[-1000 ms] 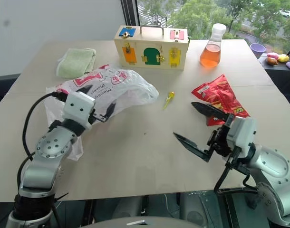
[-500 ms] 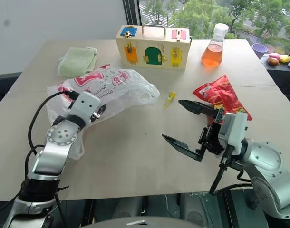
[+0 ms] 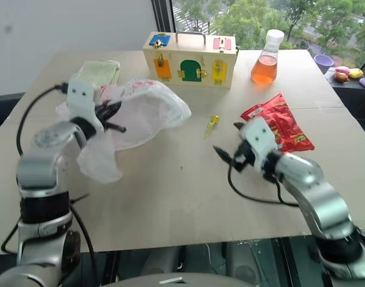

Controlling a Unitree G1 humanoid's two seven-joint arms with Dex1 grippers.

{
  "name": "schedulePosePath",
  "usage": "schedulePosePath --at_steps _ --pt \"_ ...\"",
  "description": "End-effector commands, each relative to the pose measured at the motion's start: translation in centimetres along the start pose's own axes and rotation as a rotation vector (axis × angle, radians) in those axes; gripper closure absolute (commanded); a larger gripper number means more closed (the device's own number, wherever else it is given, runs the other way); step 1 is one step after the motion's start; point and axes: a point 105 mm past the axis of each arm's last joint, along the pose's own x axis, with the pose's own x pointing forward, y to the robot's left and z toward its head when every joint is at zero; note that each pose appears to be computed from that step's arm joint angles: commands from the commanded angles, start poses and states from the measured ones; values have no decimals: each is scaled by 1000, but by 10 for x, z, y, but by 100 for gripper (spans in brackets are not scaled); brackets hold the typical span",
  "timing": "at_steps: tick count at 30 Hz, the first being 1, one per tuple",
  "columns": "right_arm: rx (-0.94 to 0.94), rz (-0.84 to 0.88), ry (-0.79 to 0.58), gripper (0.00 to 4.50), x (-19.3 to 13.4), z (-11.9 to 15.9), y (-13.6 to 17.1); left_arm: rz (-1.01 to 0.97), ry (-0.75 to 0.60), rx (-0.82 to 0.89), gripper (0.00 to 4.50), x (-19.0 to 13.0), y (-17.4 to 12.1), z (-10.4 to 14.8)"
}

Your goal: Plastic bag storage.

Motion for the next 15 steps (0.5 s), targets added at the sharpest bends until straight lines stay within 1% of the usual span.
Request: schedulePosePath --at_steps 1,5,8,12,14,15 --pt "106 -109 135 0 27 -14 -11 68 -2 -15 444 -2 14 16" --pt "218 -247 230 0 69 -28 -21 114 4 -48 444 1 16 21" --pt "301 -376 277 0 98 -37 -31 119 8 -62 444 2 9 23" --pt "328 -512 302 0 119 -46 -45 112 6 -77 444 0 -3 25" --pt "318 -533 309 53 123 -49 -49 111 8 -76 450 -1 -6 26" --pt "316 -533 308 93 124 -49 -49 112 7 -81 450 -2 -7 26"
